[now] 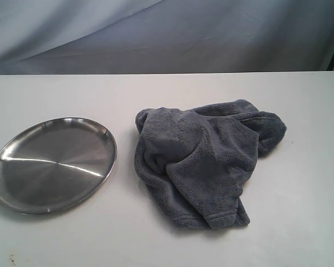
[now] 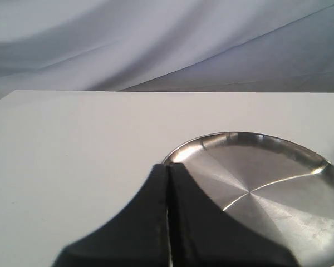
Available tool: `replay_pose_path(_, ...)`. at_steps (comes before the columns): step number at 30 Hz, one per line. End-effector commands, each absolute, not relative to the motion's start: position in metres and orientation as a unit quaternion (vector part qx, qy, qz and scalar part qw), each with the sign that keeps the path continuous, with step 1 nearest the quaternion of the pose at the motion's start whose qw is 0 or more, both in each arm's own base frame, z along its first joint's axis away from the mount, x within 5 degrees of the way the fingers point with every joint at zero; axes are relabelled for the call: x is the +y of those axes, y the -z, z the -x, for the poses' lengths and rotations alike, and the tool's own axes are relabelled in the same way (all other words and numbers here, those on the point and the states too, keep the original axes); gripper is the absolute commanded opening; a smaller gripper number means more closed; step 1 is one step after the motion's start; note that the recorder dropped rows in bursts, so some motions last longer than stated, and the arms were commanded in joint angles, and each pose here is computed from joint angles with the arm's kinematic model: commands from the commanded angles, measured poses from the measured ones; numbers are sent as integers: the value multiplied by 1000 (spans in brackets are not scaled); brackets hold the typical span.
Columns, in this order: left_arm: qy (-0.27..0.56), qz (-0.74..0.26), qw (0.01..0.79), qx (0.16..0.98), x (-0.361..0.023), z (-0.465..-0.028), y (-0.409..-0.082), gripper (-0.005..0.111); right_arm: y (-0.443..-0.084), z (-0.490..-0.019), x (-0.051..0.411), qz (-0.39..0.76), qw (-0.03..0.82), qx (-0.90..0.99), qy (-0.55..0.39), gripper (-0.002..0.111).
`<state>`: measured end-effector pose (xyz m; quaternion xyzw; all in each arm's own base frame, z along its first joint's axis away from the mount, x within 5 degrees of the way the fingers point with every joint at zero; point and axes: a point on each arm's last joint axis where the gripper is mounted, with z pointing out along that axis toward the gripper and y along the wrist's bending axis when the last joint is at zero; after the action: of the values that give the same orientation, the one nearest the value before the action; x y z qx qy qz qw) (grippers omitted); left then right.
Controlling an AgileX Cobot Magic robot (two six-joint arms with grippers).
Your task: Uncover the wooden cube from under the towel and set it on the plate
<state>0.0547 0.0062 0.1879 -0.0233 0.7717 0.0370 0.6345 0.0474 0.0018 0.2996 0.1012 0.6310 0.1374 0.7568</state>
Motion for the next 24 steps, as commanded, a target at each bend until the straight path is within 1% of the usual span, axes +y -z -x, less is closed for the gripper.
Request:
replay_pose_path(1,-36,26,641,766,6,-55,-189,0,-325,-70,13,-44,671,728,-136,0)
replay_pose_path(2,-36,26,641,766,6,-55,-189,0,-337,-85,26,34,632,758,-161,0)
replay_pose_path(3,-36,26,641,766,6,-55,-189,0,-343,-90,33,82,621,761,-167,0)
replay_pose_path(4,-36,26,641,766,6,-55,-189,0,-349,-106,46,145,579,774,-210,0)
replay_pose_path(5,-36,26,641,766,6,-55,-189,0,-349,-115,49,155,559,783,-225,0)
replay_pose_path(6,-36,26,641,766,6,-55,-189,0,-345,-133,53,167,522,803,-234,0)
replay_pose_path(7,-36,26,641,766,6,-55,-189,0,-342,-140,54,171,509,811,-230,0)
replay_pose_path(8,-37,25,641,766,6,-55,-189,0,-330,-155,56,182,478,831,-220,0)
replay_pose_path(11,-37,25,641,766,6,-55,-189,0,-310,-178,78,219,438,841,-229,0)
replay_pose_path(13,-37,25,641,766,6,-55,-189,0,-301,-184,102,268,435,830,-222,0)
replay_pose_path(17,-36,26,641,766,6,-55,-189,0,-278,-202,148,298,461,814,-191,0)
replay_pose_path(20,-36,26,641,766,6,-55,-189,0,-264,-210,164,309,474,808,-165,0)
replay_pose_path(24,-36,26,641,766,6,-55,-189,0,-246,-223,171,299,476,816,-137,0)
